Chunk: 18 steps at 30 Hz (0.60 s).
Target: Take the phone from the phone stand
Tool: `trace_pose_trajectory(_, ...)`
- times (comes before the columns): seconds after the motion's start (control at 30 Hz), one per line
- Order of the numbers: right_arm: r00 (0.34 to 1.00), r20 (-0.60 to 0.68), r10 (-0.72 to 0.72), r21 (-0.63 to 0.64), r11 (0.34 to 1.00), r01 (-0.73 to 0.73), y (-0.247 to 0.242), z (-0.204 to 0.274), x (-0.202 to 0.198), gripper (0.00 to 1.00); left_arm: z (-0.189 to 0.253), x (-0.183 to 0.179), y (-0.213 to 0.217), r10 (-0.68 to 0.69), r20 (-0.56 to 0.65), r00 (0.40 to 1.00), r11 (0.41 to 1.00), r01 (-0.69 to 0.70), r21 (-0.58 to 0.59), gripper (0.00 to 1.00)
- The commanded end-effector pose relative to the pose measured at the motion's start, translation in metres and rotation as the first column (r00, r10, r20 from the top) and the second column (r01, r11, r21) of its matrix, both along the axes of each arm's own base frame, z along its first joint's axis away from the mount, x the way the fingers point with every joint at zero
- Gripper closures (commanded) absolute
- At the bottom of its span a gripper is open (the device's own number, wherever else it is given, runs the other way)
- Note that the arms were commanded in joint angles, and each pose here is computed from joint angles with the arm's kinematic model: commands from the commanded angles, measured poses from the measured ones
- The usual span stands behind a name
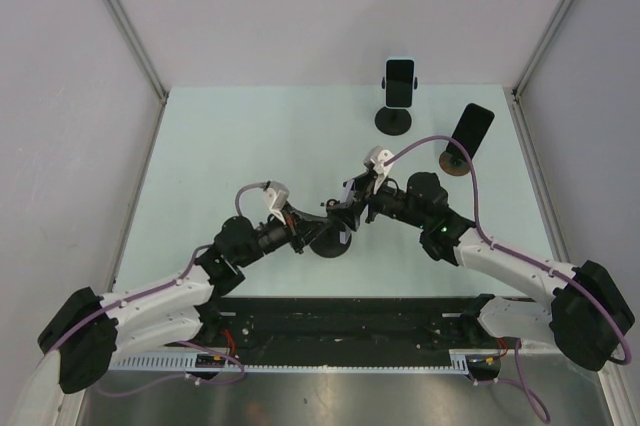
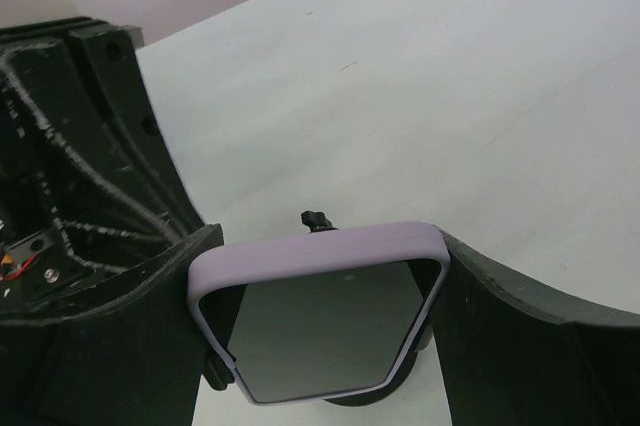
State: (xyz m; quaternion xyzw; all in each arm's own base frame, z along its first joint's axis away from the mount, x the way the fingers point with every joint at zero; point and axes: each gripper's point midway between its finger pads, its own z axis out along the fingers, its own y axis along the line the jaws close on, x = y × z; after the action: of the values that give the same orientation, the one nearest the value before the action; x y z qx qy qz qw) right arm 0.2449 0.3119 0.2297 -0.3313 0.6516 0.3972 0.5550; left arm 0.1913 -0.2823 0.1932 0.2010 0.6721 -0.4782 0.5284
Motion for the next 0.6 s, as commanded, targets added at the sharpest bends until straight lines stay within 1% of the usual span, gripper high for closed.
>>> trace_pose_trajectory(0.0, 0.995, 0.035, 0.094, 0.039, 0.995, -0.095, 0.004, 0.021, -0.014, 1.00, 0.004, 0.012, 0.010, 0.071, 0.013, 0.997, 0.997, -0.070, -0.020, 1.00)
trace_pose_trajectory(0.03, 0.994, 0.046, 0.103, 0.036, 0.994, -0.105, 0.004, 0.023, -0.015, 1.00, 0.008, 0.011, 0.011, 0.068, 0.037, 0.997, 0.997, -0.067, -0.023, 0.96)
trace_pose_trajectory(0.07, 0.991, 0.053, 0.125, 0.033, 0.991, -0.127, 0.005, 0.025, -0.016, 1.00, 0.007, 0.010, 0.013, 0.069, 0.046, 0.997, 0.998, -0.068, -0.017, 0.81)
trace_pose_trajectory(0.13, 0.987, 0.061, 0.148, 0.005, 0.989, -0.149, 0.007, 0.022, -0.017, 1.00, 0.010, 0.009, 0.016, 0.072, 0.083, 0.994, 0.997, -0.071, -0.014, 0.63)
trace_pose_trajectory(0.17, 0.982, 0.075, 0.173, 0.006, 0.985, -0.173, 0.009, 0.028, -0.019, 1.00, 0.007, 0.009, 0.018, 0.075, 0.089, 0.993, 0.997, -0.074, -0.005, 0.48)
trace_pose_trajectory(0.2, 0.981, 0.076, 0.181, -0.001, 0.983, -0.181, 0.009, 0.027, -0.019, 1.00, 0.006, 0.009, 0.019, 0.076, 0.098, 0.992, 0.997, -0.077, 0.000, 0.42)
trace_pose_trajectory(0.23, 0.978, 0.072, 0.196, -0.007, 0.980, -0.197, 0.010, 0.026, -0.021, 1.00, 0.005, 0.009, 0.020, 0.076, 0.119, 0.990, 0.997, -0.079, 0.015, 0.32)
trace_pose_trajectory(0.33, 0.958, 0.082, 0.273, -0.004, 0.962, -0.274, 0.013, 0.030, -0.029, 1.00, -0.012, 0.012, 0.023, 0.085, 0.138, 0.987, 0.993, -0.095, 0.071, 0.20)
trace_pose_trajectory(0.43, 0.940, 0.077, 0.333, -0.002, 0.943, -0.334, 0.016, 0.032, -0.036, 1.00, -0.026, 0.015, 0.026, 0.081, 0.178, 0.981, 0.985, -0.106, 0.135, 0.16)
trace_pose_trajectory(0.5, 0.926, 0.103, 0.364, -0.022, 0.931, -0.364, 0.018, 0.035, -0.038, 1.00, -0.026, 0.016, 0.026, 0.076, 0.223, 0.972, 0.983, -0.110, 0.148, 0.14)
trace_pose_trajectory(0.57, 0.907, 0.085, 0.413, -0.043, 0.911, -0.410, 0.021, 0.029, -0.043, 1.00, -0.027, 0.015, 0.025, 0.061, 0.244, 0.968, 0.983, -0.100, 0.152, 0.13)
